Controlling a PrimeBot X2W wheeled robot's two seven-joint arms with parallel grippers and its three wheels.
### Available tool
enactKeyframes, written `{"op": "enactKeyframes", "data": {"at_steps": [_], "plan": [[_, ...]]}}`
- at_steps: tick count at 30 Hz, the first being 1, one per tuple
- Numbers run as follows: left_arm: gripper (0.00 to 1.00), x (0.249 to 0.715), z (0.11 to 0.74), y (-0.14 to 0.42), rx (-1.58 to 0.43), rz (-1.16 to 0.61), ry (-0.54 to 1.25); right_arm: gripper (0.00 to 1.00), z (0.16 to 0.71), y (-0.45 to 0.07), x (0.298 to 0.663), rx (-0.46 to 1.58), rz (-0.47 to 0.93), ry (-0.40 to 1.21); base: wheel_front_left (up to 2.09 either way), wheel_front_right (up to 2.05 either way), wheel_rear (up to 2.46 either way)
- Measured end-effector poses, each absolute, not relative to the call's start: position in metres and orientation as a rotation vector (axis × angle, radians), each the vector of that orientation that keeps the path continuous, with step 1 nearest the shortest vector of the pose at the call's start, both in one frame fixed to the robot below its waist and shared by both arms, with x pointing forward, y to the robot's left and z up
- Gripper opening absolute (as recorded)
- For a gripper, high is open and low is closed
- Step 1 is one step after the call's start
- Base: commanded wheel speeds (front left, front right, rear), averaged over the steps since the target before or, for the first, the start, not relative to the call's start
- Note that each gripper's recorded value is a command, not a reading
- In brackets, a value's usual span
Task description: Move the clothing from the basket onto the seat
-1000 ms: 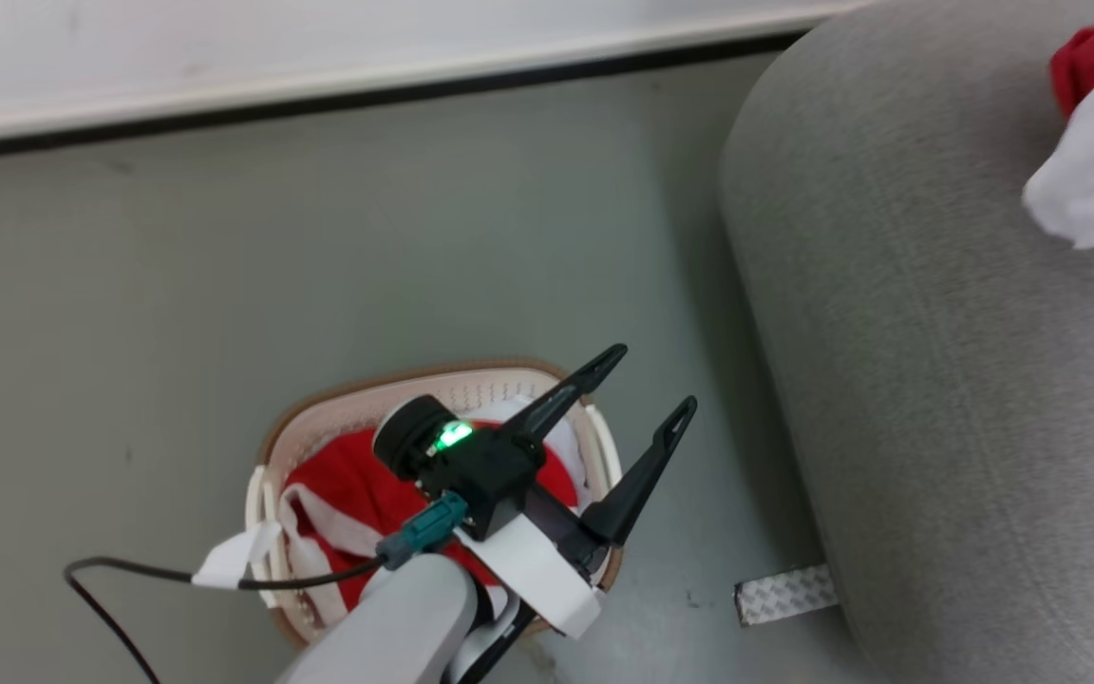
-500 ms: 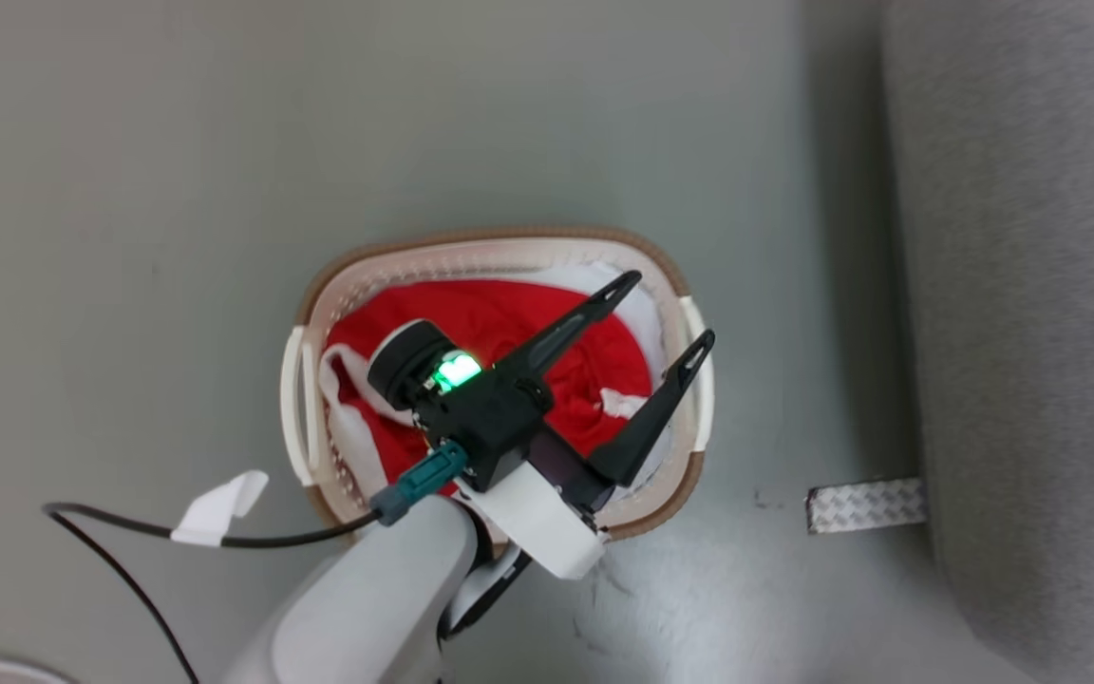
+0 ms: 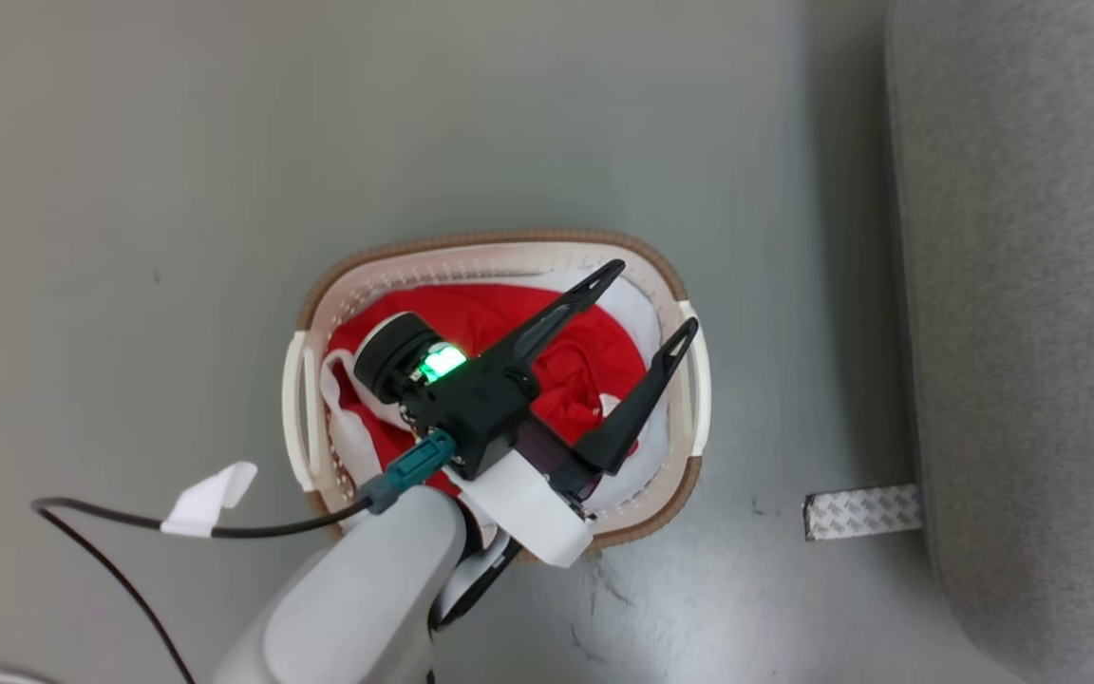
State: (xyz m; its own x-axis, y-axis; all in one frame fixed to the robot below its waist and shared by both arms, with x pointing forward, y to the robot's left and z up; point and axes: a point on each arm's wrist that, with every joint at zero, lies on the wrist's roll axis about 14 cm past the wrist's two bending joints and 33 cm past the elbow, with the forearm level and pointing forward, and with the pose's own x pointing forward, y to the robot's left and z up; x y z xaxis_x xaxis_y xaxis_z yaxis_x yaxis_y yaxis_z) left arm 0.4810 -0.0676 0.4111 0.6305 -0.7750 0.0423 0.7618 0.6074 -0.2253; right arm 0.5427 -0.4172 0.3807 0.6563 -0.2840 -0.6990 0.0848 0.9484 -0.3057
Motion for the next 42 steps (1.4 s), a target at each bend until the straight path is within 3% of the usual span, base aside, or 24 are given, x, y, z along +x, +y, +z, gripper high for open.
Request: {"op": "enactKeyframes", "data": {"at_steps": [10,22,27,34,42], "plan": [[1.00,0.476,0.454,-0.051,-0.204,-0.821,0.002,1.00,0.442,-0.401,0.525,-0.312,-0.128,0.725,0.00,0.00,0.00],[1.00,0.453,0.534,0.002,-0.147,-0.641,-0.148,1.00,0.576,-0.342,0.506,-0.315,0.036,0.311,0.00,0.00,0.00],[1.00,0.441,0.565,0.037,-0.134,-0.527,-0.220,1.00,0.607,-0.305,0.489,-0.267,0.123,0.144,0.00,0.00,0.00],[1.00,0.423,0.582,0.094,-0.132,-0.344,-0.264,1.00,0.622,-0.255,0.463,-0.131,0.214,-0.054,0.00,0.00,0.00],[1.00,0.408,0.565,0.139,-0.121,-0.196,-0.230,1.00,0.600,-0.236,0.436,0.000,0.178,-0.186,0.00,0.00,0.00]]}}
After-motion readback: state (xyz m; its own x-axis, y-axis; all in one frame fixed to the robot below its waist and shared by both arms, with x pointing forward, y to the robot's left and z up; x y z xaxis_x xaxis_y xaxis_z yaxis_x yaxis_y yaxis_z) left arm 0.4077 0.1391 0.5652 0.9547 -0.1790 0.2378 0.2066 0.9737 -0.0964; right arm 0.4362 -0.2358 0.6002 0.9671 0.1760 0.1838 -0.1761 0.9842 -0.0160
